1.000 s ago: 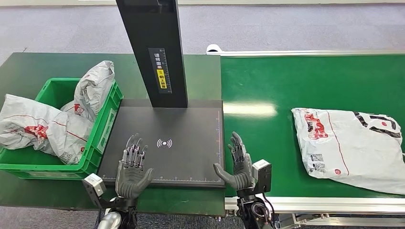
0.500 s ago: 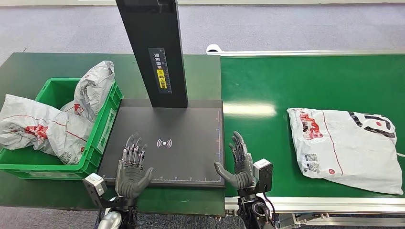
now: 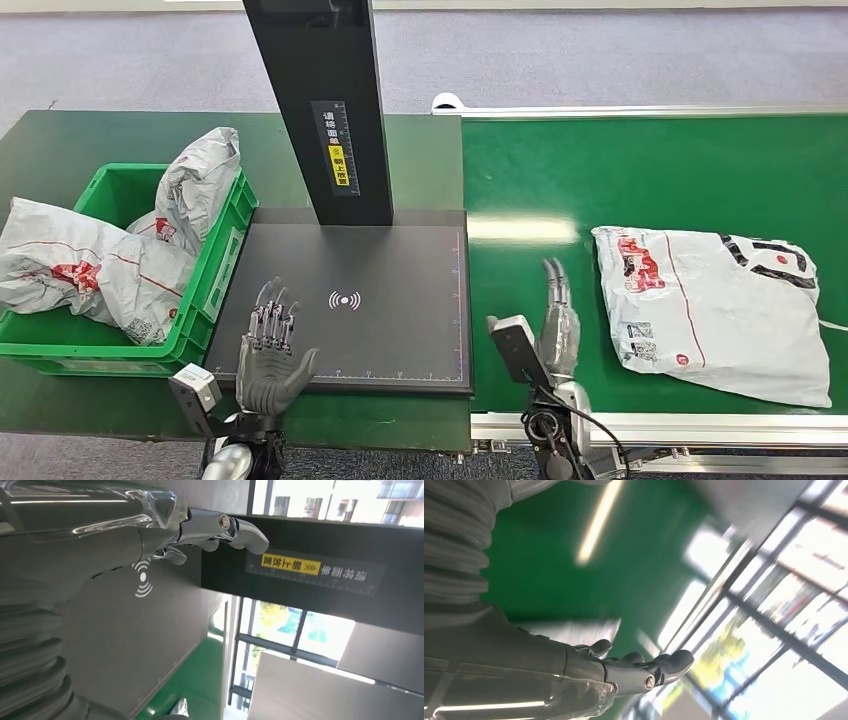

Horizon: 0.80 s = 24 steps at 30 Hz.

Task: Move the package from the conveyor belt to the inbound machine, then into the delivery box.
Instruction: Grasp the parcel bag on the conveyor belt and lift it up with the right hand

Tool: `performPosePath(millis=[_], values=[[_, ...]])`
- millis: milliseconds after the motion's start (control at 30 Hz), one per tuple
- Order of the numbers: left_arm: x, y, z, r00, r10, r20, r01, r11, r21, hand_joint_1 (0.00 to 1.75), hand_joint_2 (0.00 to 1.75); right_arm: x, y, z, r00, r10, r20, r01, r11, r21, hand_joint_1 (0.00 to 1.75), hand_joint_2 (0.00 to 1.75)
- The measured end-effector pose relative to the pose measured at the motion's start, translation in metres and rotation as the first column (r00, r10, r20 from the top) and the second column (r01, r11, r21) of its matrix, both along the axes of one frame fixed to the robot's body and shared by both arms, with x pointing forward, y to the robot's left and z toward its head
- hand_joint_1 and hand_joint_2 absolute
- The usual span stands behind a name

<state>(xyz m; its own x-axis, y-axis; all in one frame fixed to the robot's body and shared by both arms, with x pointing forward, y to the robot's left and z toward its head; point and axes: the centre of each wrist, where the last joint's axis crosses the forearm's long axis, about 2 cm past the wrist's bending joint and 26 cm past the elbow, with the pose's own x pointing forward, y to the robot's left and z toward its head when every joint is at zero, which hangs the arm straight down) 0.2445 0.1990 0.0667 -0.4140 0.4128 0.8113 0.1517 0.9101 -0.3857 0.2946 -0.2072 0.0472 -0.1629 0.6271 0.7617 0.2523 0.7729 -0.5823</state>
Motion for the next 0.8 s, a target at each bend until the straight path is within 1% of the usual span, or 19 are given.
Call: performPosePath(millis=[67,133,233,333,400,500,633,700,800], values=[[-0.001,0.003,0.000,1.000,0.009,0.003,-0.009,1.000,0.005,0.00,1.75,0.012,-0.020,0.009,0.993,-0.114,-0.040,0.108,0.986,-0.131,0.00,1.75],[-0.003,0.006,0.000,1.000,0.015,0.003,-0.015,1.000,0.010,0.00,1.75,0.027,-0.047,0.017,0.969,-0.228,-0.093,0.204,0.955,-0.216,0.00,1.75],[-0.005,0.009,-0.001,1.000,0.021,0.001,-0.021,1.000,0.015,0.00,1.75,0.052,-0.095,0.025,0.914,-0.373,-0.160,0.316,0.901,-0.296,0.00,1.75],[-0.008,0.011,-0.002,1.000,0.023,-0.002,-0.023,1.000,0.020,0.00,1.75,0.065,-0.133,0.030,0.853,-0.477,-0.213,0.393,0.855,-0.339,0.00,1.75],[-0.009,0.011,-0.003,1.000,0.023,-0.004,-0.023,1.000,0.021,0.00,1.75,0.069,-0.147,0.031,0.829,-0.508,-0.236,0.414,0.839,-0.353,0.00,1.75],[-0.009,0.012,-0.003,1.000,0.024,-0.004,-0.024,0.999,0.022,0.00,1.75,0.071,-0.159,0.030,0.796,-0.543,-0.267,0.435,0.820,-0.372,0.00,1.75],[-0.011,0.012,-0.004,1.000,0.024,-0.008,-0.024,0.999,0.023,0.00,1.75,0.073,-0.173,0.029,0.726,-0.594,-0.348,0.454,0.793,-0.406,0.00,1.75],[-0.013,0.013,-0.005,1.000,0.026,-0.013,-0.025,0.999,0.025,0.00,1.75,0.073,-0.180,0.027,0.696,-0.595,-0.401,0.450,0.797,-0.403,0.00,1.75],[-0.015,0.014,-0.006,0.999,0.029,-0.015,-0.028,0.999,0.028,0.00,1.75,0.069,-0.185,0.021,0.673,-0.551,-0.494,0.421,0.834,-0.357,0.00,1.75]])
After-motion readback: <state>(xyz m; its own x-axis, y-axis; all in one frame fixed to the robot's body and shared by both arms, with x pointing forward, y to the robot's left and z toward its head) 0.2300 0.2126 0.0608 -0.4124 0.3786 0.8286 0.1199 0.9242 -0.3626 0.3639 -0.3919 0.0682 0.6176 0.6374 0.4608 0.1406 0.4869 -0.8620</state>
